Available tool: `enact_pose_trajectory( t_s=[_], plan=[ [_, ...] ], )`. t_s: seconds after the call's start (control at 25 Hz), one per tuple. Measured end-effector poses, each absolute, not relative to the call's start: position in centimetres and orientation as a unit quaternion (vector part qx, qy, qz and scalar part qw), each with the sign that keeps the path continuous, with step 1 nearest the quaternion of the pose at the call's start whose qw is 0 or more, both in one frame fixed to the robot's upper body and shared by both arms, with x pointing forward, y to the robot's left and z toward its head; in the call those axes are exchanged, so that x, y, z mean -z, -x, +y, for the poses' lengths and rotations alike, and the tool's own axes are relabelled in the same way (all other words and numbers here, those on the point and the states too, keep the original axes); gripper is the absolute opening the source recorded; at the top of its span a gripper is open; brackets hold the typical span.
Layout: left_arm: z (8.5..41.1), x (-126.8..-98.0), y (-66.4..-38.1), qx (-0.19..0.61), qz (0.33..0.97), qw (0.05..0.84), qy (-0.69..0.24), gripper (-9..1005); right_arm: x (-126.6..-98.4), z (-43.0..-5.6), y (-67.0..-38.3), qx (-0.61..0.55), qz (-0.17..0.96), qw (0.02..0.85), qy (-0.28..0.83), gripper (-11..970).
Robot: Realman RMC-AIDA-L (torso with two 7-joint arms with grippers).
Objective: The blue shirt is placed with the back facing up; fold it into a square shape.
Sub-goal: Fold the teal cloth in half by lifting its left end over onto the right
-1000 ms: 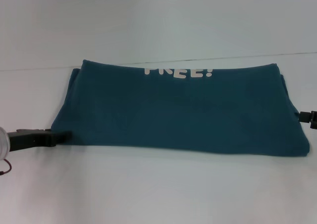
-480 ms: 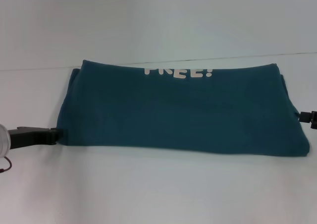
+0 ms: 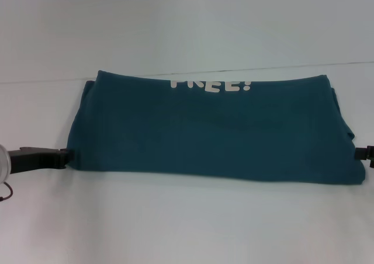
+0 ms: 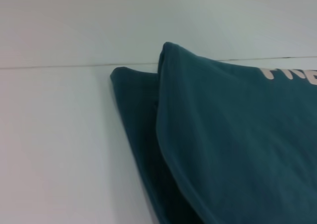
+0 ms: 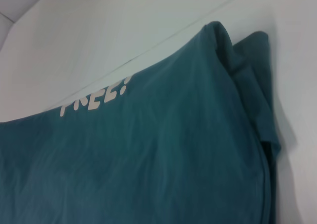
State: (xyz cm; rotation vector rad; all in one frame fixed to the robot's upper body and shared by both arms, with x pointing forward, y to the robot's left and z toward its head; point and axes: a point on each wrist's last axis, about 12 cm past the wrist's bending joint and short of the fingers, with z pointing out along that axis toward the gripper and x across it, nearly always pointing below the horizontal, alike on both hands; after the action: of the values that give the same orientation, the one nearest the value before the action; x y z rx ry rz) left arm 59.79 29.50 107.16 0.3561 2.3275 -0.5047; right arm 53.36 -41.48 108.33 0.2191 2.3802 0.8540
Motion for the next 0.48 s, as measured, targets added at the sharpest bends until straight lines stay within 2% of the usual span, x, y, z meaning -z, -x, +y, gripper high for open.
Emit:
enact_pose_trajectory(
  t_s=[0.48],
  plan=[
    [29.4,-107.4,-59.7,0.202,0.901,0.356,-0.144,9,-107.2,-40.5,-53.4,-0.316,0.903,0.28,-0.081,673]
  ],
)
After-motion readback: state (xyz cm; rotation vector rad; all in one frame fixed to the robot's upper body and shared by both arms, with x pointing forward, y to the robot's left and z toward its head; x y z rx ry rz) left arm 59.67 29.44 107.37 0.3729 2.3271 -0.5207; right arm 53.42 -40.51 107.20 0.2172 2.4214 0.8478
